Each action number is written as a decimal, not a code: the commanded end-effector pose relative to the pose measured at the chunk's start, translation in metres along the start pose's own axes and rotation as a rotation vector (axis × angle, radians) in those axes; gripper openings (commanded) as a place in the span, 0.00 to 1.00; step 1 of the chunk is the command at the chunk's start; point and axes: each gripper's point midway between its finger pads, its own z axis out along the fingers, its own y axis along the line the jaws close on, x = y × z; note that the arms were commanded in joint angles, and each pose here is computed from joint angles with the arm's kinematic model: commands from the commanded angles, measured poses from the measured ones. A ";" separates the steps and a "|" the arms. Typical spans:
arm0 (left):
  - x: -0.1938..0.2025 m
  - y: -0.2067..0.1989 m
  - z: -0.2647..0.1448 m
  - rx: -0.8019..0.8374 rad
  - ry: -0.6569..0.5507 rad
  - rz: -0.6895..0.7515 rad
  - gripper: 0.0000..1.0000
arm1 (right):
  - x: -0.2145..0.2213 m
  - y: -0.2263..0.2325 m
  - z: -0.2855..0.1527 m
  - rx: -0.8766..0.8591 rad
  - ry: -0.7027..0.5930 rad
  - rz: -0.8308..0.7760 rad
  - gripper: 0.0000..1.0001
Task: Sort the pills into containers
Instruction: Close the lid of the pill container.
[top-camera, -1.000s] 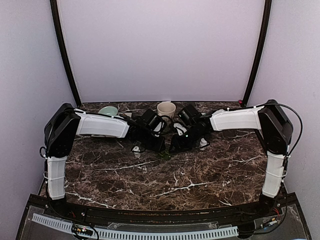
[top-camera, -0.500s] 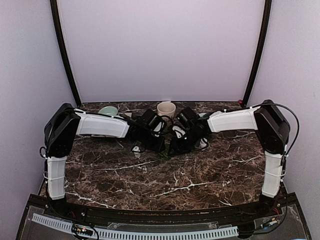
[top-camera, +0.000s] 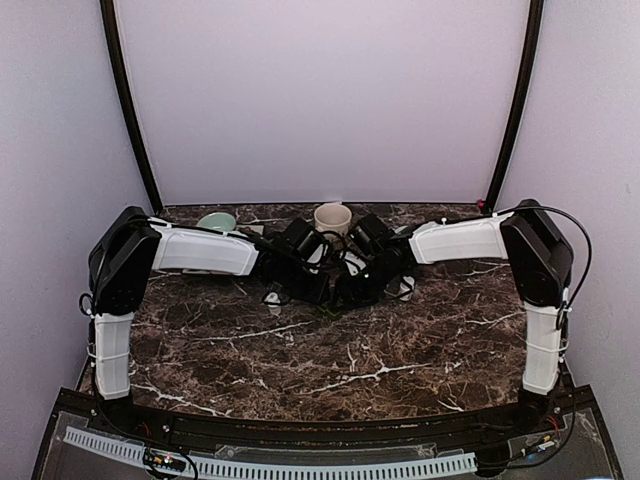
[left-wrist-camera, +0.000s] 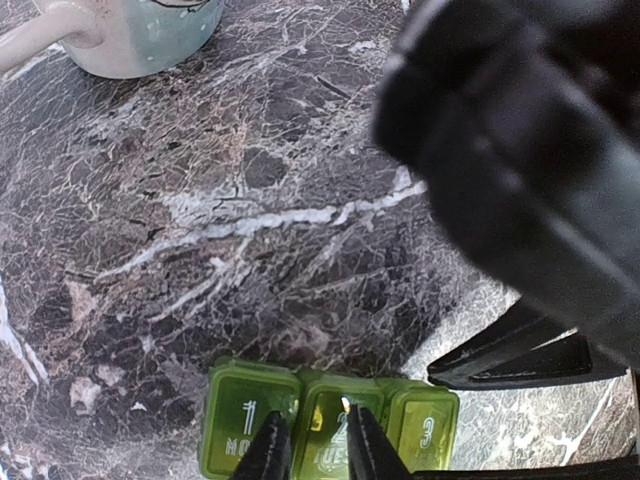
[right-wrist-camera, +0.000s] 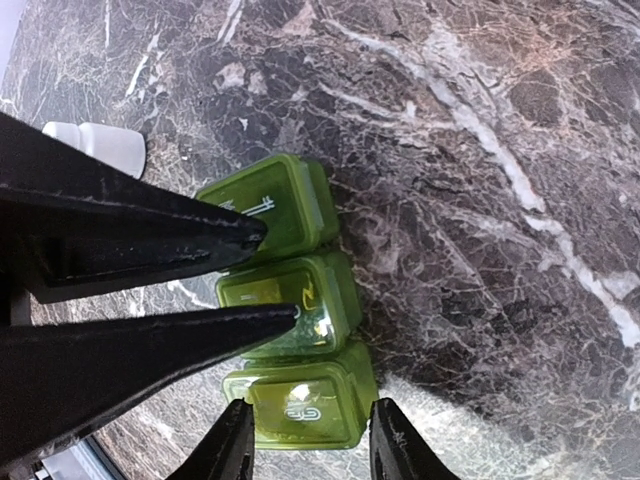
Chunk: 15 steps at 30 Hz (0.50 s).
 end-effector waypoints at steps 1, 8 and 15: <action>0.012 0.011 0.001 -0.038 0.045 -0.001 0.21 | -0.003 0.006 0.006 -0.010 0.008 -0.020 0.39; 0.012 0.011 0.001 -0.038 0.042 0.000 0.21 | 0.000 0.004 0.011 -0.003 0.024 -0.022 0.40; 0.013 0.012 0.002 -0.038 0.041 -0.001 0.21 | 0.004 0.000 0.016 0.021 0.041 -0.032 0.40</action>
